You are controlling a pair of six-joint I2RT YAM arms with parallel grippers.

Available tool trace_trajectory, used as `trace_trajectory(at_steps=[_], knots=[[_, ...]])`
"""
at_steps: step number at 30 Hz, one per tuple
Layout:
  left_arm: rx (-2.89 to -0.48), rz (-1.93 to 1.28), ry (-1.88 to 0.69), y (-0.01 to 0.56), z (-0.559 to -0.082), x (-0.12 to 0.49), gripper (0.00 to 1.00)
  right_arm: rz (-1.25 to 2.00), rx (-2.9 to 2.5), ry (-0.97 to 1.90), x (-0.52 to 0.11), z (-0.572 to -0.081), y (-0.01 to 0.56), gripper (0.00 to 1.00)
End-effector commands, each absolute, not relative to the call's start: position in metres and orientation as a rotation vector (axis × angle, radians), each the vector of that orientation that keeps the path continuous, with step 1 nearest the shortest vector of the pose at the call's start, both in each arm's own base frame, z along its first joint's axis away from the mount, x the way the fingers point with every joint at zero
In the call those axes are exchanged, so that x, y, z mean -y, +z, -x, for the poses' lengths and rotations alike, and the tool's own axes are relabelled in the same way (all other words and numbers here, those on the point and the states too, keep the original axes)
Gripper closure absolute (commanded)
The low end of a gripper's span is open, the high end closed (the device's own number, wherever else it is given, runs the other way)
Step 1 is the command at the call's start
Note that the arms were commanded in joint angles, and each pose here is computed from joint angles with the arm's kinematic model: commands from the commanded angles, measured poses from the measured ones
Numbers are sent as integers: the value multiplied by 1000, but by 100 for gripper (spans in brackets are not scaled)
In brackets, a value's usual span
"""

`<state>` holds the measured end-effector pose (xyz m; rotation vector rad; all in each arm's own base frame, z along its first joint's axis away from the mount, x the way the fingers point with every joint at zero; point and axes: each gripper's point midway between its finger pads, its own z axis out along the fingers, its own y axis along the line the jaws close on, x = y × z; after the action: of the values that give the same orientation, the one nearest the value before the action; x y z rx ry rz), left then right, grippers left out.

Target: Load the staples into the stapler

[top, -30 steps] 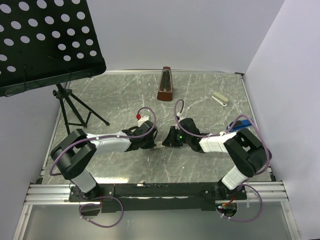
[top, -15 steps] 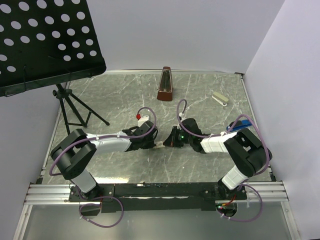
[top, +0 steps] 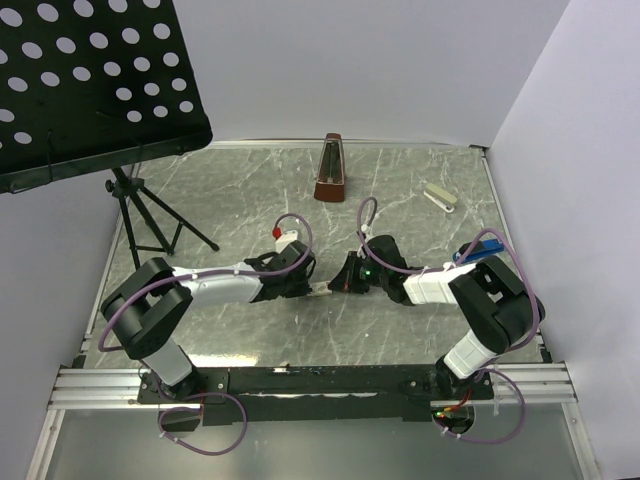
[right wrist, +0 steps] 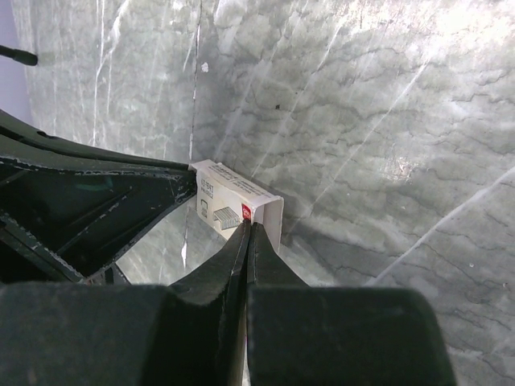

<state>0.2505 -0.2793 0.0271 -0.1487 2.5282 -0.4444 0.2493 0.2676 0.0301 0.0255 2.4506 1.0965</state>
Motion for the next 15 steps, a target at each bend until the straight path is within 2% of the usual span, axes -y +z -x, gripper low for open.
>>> trace_trajectory(at_steps=[1,15], knots=[[-2501,178,-393,37,-262,266,99,-27,-2429,1060,-257,-254,32,100],[-2505,187,-386,36,-264,258,99,-78,-2432,1083,-250,-256,26,100]])
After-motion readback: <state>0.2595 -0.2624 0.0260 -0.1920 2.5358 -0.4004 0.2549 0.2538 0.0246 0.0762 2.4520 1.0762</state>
